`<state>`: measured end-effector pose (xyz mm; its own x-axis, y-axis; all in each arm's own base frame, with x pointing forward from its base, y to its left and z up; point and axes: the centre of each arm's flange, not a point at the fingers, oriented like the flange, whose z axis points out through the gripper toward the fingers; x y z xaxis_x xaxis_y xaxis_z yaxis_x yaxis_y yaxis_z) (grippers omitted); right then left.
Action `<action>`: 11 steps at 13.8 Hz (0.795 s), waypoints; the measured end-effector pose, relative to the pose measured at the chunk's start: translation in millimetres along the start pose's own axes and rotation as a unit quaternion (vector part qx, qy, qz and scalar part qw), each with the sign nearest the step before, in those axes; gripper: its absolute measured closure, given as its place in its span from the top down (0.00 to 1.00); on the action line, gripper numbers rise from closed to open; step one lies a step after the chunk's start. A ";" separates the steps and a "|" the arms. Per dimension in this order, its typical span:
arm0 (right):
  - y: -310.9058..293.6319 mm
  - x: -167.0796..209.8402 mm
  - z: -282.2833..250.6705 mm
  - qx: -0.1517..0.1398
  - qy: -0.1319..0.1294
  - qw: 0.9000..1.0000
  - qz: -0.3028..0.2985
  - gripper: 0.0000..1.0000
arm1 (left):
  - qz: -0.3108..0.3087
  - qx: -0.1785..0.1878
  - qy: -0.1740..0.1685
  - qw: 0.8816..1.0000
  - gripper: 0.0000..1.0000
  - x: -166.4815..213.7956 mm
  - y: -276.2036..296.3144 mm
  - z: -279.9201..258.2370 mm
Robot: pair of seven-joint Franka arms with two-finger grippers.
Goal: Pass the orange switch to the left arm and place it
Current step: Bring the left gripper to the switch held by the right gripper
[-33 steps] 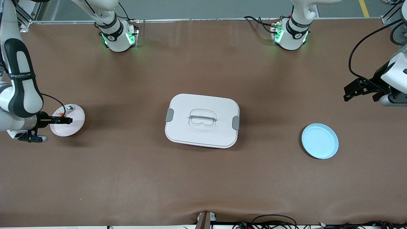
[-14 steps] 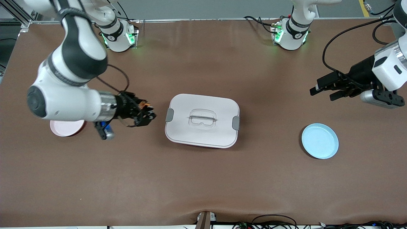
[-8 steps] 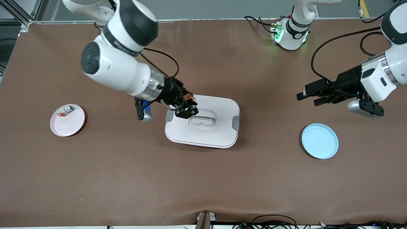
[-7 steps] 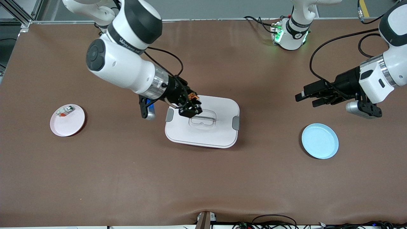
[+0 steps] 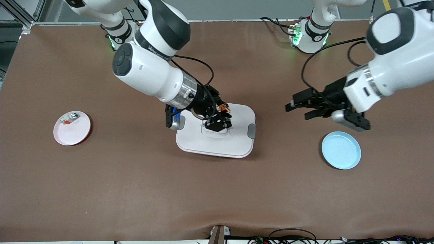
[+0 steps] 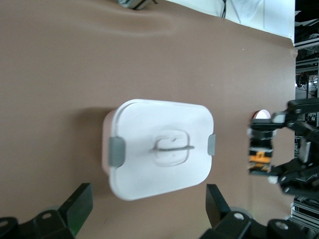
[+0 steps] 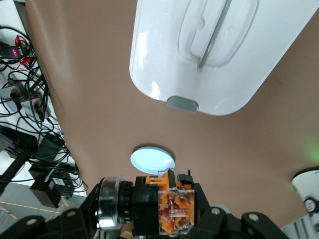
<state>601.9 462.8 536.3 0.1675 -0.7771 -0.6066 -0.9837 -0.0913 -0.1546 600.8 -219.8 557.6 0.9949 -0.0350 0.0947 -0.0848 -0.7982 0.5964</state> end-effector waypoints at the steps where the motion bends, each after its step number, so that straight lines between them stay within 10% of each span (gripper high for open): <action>1: 1.4 -3.9 3.0 0.004 -0.002 1.000 0.003 0.72 | 0.001 -0.011 0.001 1.000 1.00 -0.3 10.6 15.6; 11: -2.7 -17.1 19.9 0.043 -0.021 0.999 0.018 0.72 | -0.003 -0.070 0.007 0.997 1.00 16.3 43.2 49.9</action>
<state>602.9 488.8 531.5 0.1357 -0.7516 -0.6456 -0.9805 -0.0082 -0.1966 616.2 -284.8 545.1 0.9946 -0.0210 0.1020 -0.0870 -0.7059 0.7030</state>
